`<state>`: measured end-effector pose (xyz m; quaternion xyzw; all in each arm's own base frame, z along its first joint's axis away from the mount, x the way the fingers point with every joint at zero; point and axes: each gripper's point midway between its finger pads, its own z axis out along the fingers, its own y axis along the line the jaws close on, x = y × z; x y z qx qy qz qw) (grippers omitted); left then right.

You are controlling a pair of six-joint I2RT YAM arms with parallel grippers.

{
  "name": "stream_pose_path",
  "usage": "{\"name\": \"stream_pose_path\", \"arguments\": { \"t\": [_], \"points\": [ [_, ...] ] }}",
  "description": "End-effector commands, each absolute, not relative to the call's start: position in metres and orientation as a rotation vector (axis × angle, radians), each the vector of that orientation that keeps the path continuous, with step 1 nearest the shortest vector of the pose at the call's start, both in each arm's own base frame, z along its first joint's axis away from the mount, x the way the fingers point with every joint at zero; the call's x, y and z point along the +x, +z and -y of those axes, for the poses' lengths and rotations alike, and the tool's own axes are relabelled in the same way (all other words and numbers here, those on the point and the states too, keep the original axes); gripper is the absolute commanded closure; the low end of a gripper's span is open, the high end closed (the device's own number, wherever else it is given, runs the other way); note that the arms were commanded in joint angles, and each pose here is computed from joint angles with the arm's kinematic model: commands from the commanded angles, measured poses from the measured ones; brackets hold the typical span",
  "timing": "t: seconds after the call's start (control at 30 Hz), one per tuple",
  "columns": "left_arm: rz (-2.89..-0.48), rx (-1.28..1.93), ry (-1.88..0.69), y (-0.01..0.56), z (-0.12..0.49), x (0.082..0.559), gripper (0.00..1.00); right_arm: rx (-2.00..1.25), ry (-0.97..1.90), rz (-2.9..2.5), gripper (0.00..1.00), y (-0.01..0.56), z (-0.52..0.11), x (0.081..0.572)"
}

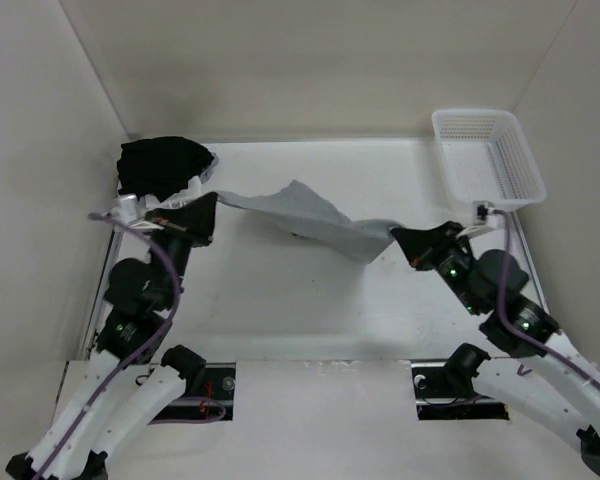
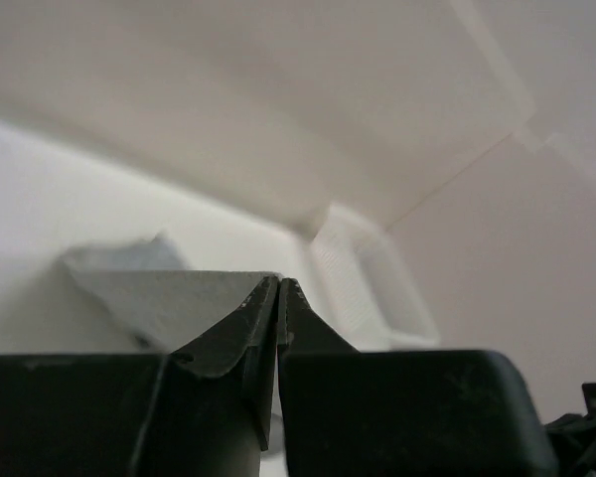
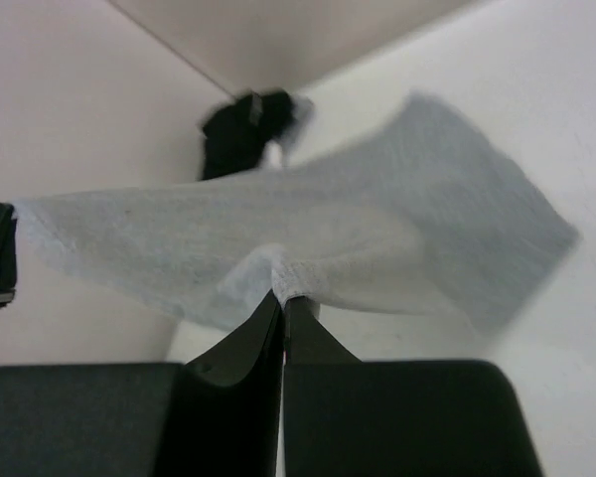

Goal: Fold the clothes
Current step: Flatten the tank top out

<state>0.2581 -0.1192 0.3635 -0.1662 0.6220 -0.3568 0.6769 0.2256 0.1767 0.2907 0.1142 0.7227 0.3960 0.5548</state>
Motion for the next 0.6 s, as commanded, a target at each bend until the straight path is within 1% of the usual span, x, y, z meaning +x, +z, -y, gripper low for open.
{"name": "stream_pose_path", "arguments": {
  "t": [0.0, 0.1, 0.17, 0.27, 0.33, 0.4, 0.53, 0.57],
  "points": [
    [-1.248, -0.402, -0.761, 0.427, 0.084, 0.224, 1.0, 0.224, 0.828, -1.58, 1.0, 0.369, -0.144, 0.205],
    [-1.117, -0.405, -0.771, 0.478, 0.065, 0.202, 1.0, 0.182, 0.865, -1.474, 1.0, 0.437, -0.135, 0.186],
    [-1.061, -0.403, -0.784, 0.502, 0.06, 0.195, 1.0, 0.159, 0.901, -1.418, 1.0, 0.476, -0.134, 0.176],
    [-1.011, -0.409, -0.771, 0.521, 0.057, 0.198, 1.0, 0.128, 0.943, -1.356, 1.0, 0.517, -0.138, 0.167],
    [-1.012, -0.429, -0.725, 0.52, 0.058, 0.217, 1.0, 0.106, 0.934, -1.327, 1.0, 0.531, -0.145, 0.17],
    [-1.043, -0.442, -0.694, 0.51, 0.068, 0.245, 1.0, 0.101, 0.877, -1.305, 1.0, 0.538, -0.154, 0.186],
    [-1.129, -0.478, -0.665, 0.483, 0.09, 0.311, 1.0, 0.058, 0.815, -1.351, 1.0, 0.527, -0.185, 0.247],
    [-1.149, -0.486, -0.648, 0.477, 0.092, 0.334, 1.0, 0.063, 0.807, -1.377, 1.0, 0.521, -0.188, 0.276]
  ]
}}
